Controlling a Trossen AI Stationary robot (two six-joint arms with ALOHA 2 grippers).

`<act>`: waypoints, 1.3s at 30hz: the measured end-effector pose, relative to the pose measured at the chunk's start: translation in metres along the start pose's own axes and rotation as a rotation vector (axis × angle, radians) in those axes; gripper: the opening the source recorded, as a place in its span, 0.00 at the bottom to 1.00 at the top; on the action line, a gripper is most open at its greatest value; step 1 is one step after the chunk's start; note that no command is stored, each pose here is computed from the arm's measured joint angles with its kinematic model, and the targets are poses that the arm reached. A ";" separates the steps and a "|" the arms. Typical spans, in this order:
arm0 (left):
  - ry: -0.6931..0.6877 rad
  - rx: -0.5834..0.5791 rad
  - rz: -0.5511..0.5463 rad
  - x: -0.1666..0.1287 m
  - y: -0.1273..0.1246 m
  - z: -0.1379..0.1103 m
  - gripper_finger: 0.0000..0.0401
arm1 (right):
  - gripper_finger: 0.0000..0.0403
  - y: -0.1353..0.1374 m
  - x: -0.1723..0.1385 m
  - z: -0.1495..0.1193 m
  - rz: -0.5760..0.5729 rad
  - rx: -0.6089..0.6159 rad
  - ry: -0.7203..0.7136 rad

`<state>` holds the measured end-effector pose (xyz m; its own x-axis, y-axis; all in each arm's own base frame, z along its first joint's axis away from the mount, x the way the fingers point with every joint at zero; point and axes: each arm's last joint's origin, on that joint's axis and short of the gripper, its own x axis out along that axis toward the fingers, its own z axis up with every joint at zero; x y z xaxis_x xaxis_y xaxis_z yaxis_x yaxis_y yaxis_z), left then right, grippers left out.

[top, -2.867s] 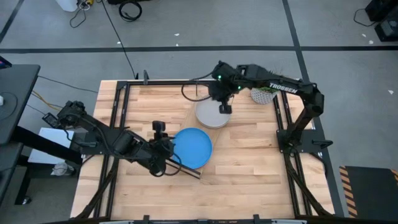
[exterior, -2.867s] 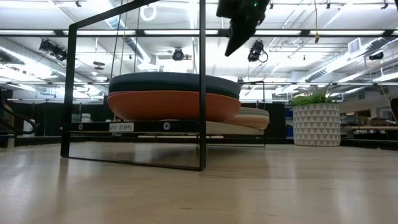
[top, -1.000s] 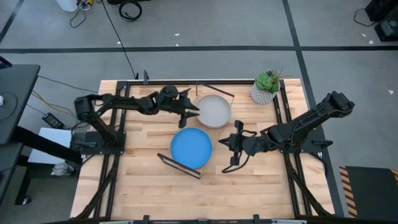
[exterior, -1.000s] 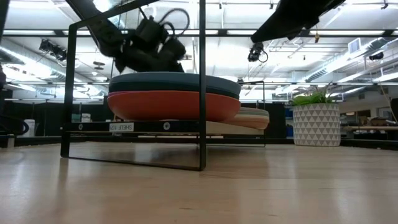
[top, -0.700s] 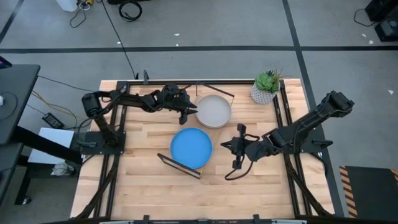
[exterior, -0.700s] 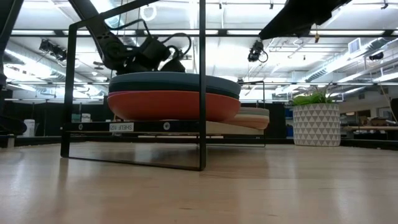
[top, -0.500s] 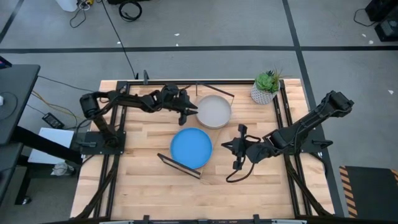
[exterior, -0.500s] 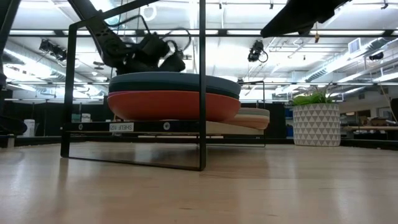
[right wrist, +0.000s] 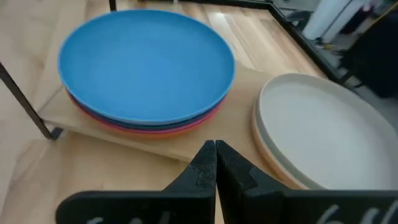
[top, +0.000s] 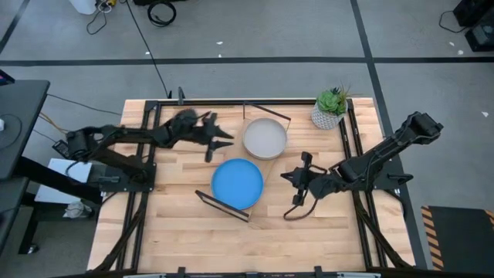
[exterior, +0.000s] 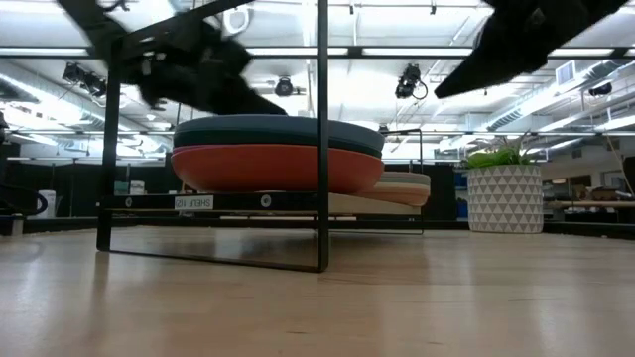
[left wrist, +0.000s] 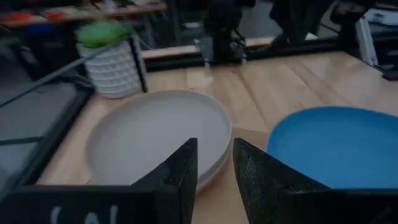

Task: Place and stack plates onto a shelf
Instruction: Return to Home Position

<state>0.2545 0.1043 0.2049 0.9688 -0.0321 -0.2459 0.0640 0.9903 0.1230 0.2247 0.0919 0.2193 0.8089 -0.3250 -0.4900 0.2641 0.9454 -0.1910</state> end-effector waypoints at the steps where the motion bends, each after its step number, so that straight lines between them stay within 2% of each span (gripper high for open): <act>1: -0.016 -0.002 0.021 -0.008 -0.004 -0.005 0.26 | 0.01 -0.004 0.001 -0.004 0.015 0.019 -0.011; 8: -0.101 -0.091 0.067 -0.049 -0.027 -0.029 0.19 | 0.01 -0.038 0.000 -0.024 0.084 0.128 -0.116; 12: -0.113 -0.132 0.073 -0.067 -0.039 -0.042 0.17 | 0.01 -0.052 -0.014 -0.030 0.052 0.163 -0.177; 18: -0.139 -0.180 0.207 -0.092 -0.054 -0.061 0.12 | 0.01 -0.071 -0.035 -0.039 -0.006 0.194 -0.280; 22: -0.157 -0.210 0.237 -0.101 -0.064 -0.072 0.09 | 0.01 -0.080 -0.045 -0.048 -0.018 0.226 -0.317; 25: -0.151 -0.217 0.241 -0.102 -0.071 -0.070 0.06 | 0.02 -0.084 -0.049 -0.057 -0.014 0.248 -0.341; 28: -0.156 -0.178 0.243 -0.101 -0.081 -0.066 0.03 | 0.02 -0.087 -0.050 -0.068 -0.015 0.267 -0.356; 33: -0.102 -0.046 0.347 -0.100 -0.103 -0.064 0.01 | 0.02 -0.090 -0.049 -0.085 -0.019 0.343 -0.384; 35: -0.120 -0.007 0.364 -0.101 -0.115 -0.060 0.01 | 0.02 -0.091 -0.048 -0.091 -0.022 0.366 -0.400; 39: -0.138 0.063 0.402 -0.107 -0.136 -0.055 0.01 | 0.02 -0.090 -0.046 -0.102 0.022 0.355 -0.410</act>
<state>0.1289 -0.0198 0.1619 0.9421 0.3333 -0.0362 -0.3152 0.9175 0.2424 0.1106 0.0190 0.1724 0.9359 -0.3361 -0.1055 0.3491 0.9251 0.1497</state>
